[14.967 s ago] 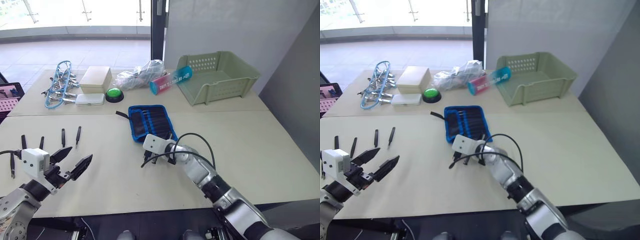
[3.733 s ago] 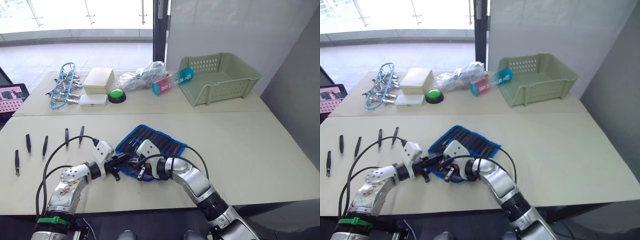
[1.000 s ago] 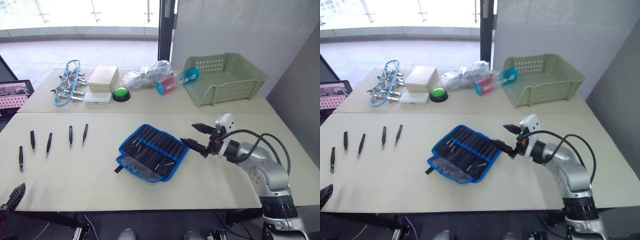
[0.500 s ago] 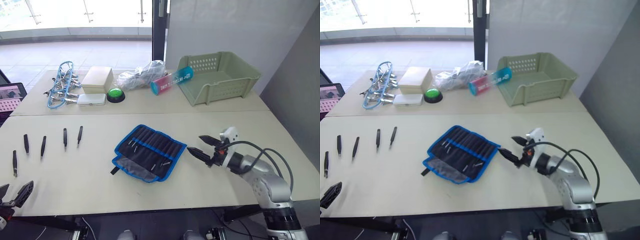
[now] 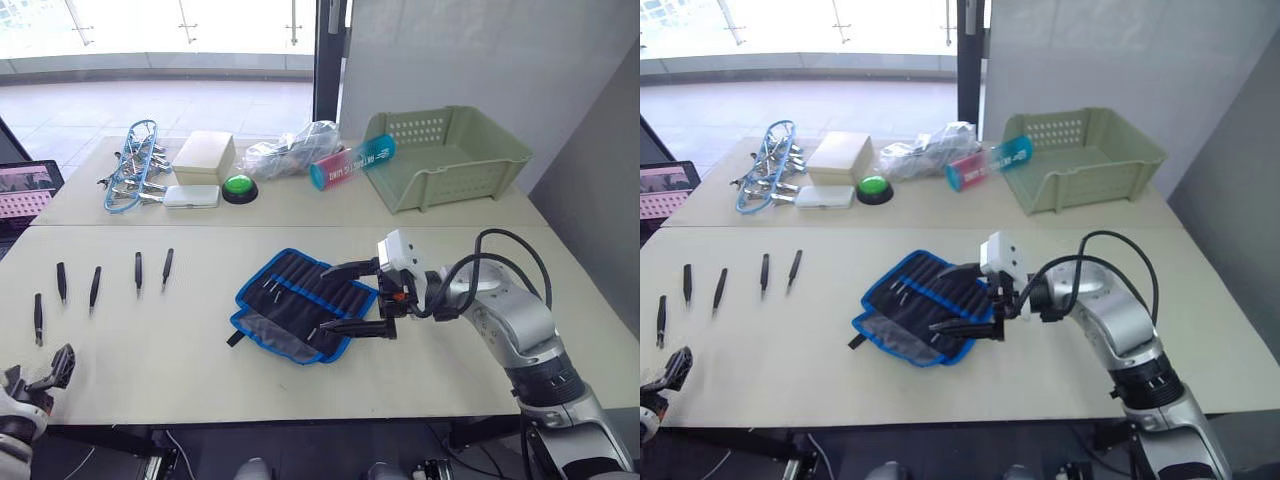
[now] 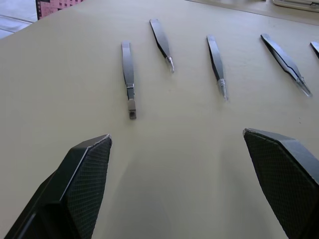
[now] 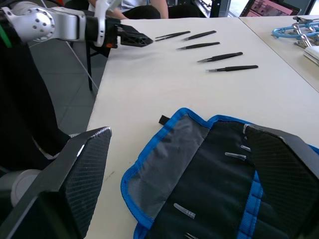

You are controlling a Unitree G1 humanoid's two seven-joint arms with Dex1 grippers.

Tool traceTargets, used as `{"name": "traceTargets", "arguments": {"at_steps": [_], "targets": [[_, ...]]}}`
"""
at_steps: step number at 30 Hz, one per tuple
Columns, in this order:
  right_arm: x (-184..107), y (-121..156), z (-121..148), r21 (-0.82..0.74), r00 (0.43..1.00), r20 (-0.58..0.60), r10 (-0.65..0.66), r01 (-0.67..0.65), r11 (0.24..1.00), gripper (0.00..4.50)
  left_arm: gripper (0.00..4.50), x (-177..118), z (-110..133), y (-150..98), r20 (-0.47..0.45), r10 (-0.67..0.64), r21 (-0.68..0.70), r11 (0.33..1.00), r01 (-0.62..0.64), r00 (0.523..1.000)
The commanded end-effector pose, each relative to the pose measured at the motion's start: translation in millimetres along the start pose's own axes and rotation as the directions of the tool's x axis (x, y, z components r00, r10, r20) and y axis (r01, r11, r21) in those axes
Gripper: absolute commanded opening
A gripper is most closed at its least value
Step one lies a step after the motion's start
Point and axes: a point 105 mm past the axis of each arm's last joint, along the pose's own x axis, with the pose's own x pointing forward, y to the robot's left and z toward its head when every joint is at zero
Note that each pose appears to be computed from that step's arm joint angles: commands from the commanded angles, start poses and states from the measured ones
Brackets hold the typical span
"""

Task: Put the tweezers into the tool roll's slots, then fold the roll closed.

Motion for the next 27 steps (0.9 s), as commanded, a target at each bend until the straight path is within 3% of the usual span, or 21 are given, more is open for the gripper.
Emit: {"name": "traceTargets", "arguments": {"at_steps": [1,15,18,27], "targets": [[2.7,6.8,12.7,-0.024,0.999,0.035,0.025,-0.024,0.999,4.5,4.47,8.6,4.6,4.2,-0.017,0.024,0.035,0.999,-0.024,1.0],[-2.6,5.4,12.5,0.002,0.997,0.03,-0.075,0.075,0.997,4.5,4.47,56.5,-1.3,13.2,-0.094,0.059,0.005,0.998,-0.058,0.994],[-3.8,5.5,13.1,0.004,0.996,0.03,-0.087,0.087,0.996,4.5,3.64,59.2,-2.1,12.3,-0.105,0.053,0.006,0.999,-0.053,0.993],[-4.7,5.8,13.4,0.013,0.994,0.031,-0.106,0.106,0.994,4.5,0.62,61.5,-7.3,12.8,-0.137,0.056,0.008,0.998,-0.055,0.989]]}}
